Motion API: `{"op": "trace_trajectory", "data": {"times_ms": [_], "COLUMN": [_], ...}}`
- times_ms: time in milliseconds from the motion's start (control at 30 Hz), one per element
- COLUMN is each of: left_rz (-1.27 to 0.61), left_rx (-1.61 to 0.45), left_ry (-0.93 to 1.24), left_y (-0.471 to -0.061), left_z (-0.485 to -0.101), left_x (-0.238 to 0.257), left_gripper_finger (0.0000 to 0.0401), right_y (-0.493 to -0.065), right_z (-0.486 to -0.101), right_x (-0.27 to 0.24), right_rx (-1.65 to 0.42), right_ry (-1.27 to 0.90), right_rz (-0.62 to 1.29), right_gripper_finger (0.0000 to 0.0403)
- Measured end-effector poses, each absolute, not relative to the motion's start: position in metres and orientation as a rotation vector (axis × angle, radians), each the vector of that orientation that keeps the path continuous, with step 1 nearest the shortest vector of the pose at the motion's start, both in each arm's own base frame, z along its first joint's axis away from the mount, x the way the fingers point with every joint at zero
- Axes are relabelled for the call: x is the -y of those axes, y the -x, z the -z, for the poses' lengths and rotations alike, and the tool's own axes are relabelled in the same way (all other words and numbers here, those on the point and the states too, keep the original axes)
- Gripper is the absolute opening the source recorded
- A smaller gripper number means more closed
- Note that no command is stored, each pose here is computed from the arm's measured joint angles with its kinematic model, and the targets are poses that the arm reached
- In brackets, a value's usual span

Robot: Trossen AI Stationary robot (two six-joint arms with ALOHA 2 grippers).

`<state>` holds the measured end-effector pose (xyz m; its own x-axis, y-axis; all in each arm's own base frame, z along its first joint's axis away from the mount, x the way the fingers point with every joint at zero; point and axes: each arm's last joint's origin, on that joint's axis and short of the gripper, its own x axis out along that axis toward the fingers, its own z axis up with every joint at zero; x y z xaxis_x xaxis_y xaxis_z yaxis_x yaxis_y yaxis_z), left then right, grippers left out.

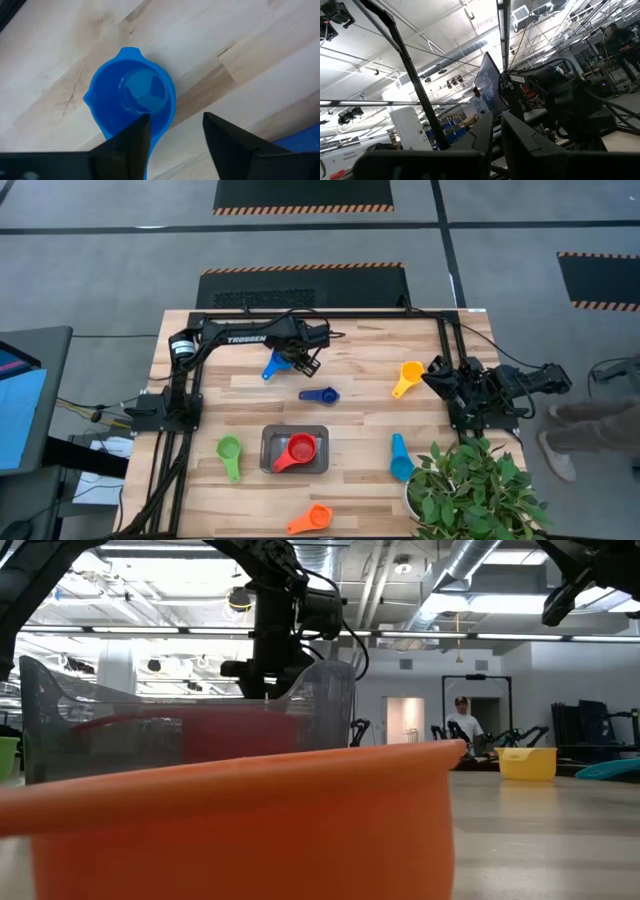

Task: Nest measuring cups in basket
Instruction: Stack the blue measuring cup on top of the red measuring cup in the bin

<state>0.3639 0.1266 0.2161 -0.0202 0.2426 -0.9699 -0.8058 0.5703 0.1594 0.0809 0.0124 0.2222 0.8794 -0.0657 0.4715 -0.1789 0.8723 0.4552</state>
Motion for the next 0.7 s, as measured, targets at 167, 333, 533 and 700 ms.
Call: {"op": "trace_trajectory", "data": {"times_ms": [167,333,533,700], "left_rz": [-0.953,-0.948,-0.884,-0.930], "left_rx": [-1.317,-1.317,-1.384,-1.417], "left_ry": [0.499,0.507,0.469,0.411], "left_y": [-0.366,-0.366,-0.373,-0.375], "left_z": [-0.217,-0.217,-0.196,-0.182], "left_x": [-0.121,-0.121,-0.125,-0.129], "left_gripper_finger": [0.0212,0.0217,0.0217,0.0217], "right_y": [-0.081,-0.081,-0.081,-0.081], "right_z": [-0.222,-0.222,-0.222,-0.222], "right_x": [-0.012,-0.012,-0.012,-0.013], "right_rx": [0.498,0.498,0.497,0.497], "right_ry": [-0.513,-0.513,-0.512,-0.514], "right_rz": [-0.062,-0.062,-0.061,-0.065], "right_gripper_finger": [0.0064,0.0064,0.0064,0.0064]}}
